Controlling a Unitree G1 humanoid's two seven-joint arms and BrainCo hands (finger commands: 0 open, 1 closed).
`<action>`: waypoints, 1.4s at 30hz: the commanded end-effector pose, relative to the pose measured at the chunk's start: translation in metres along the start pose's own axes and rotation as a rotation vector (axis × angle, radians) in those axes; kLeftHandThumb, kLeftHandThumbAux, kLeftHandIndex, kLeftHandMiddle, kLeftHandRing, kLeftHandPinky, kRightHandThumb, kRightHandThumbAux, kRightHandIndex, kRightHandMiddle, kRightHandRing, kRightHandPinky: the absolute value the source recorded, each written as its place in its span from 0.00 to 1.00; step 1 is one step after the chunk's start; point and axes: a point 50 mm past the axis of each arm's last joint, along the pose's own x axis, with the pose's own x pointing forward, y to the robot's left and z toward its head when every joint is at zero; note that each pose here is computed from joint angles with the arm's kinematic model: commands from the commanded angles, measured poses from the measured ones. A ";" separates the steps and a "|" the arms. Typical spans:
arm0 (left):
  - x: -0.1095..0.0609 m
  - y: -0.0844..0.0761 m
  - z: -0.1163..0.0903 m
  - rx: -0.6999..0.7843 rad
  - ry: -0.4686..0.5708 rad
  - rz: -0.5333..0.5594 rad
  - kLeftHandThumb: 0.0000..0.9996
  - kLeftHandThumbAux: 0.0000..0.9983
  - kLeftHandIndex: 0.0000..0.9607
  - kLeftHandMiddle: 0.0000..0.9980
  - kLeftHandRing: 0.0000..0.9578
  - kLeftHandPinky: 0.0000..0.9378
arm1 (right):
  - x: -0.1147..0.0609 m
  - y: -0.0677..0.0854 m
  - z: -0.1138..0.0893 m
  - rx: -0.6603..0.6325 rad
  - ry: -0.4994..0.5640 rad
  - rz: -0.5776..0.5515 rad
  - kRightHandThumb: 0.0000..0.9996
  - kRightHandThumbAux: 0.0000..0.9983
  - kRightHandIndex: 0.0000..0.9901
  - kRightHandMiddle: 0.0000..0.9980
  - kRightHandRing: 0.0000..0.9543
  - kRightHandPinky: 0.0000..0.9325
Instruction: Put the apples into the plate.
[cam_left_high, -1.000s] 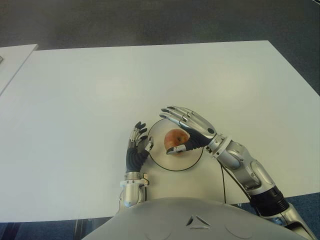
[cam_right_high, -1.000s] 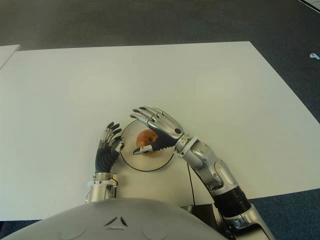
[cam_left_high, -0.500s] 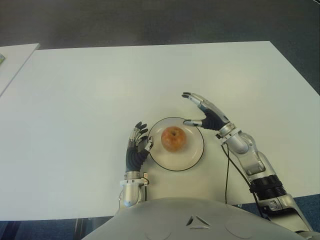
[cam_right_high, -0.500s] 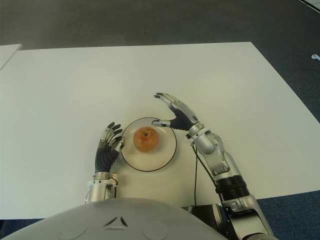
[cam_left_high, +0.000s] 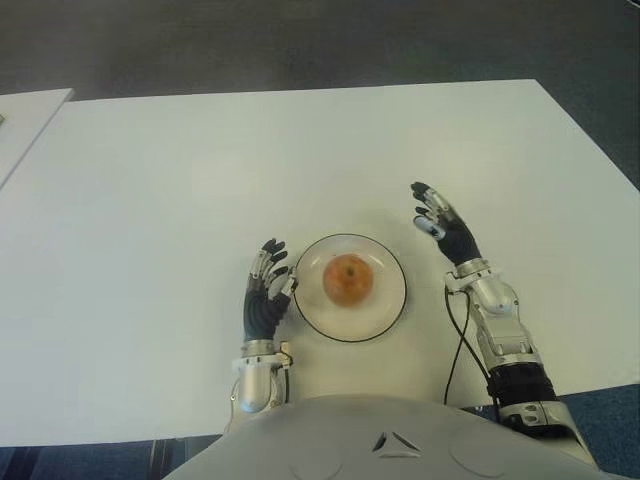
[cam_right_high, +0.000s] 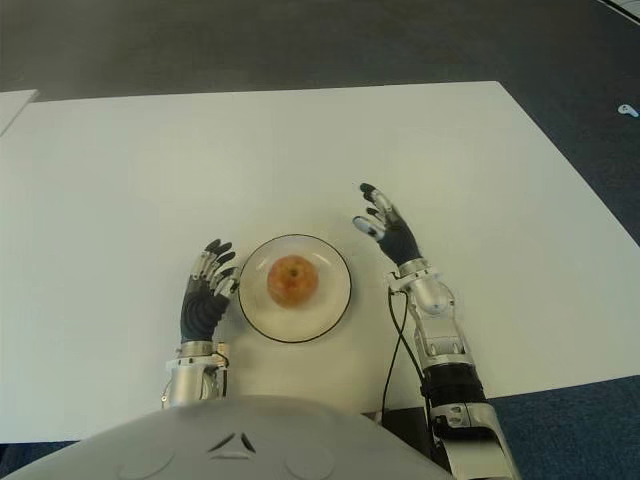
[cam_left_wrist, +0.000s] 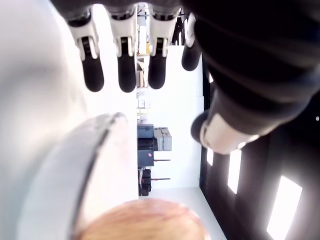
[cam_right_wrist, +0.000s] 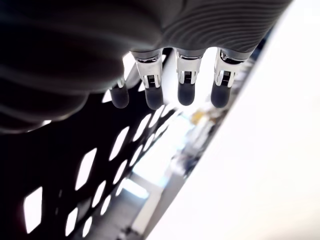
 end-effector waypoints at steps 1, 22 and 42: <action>-0.007 -0.020 0.018 -0.173 0.031 0.087 0.22 0.61 0.14 0.16 0.21 0.27 | -0.009 0.003 -0.016 0.229 0.087 -0.067 0.09 0.40 0.00 0.00 0.00 0.00; -0.014 -0.002 0.004 -0.188 0.073 0.237 0.20 0.49 0.14 0.04 0.01 0.02 | -0.033 0.025 -0.031 0.386 0.159 -0.163 0.08 0.46 0.07 0.04 0.00 0.01; -0.021 0.011 -0.004 -0.147 0.090 0.164 0.16 0.49 0.04 0.00 0.00 0.01 | -0.058 0.040 -0.038 0.388 0.213 -0.183 0.07 0.44 0.01 0.03 0.00 0.00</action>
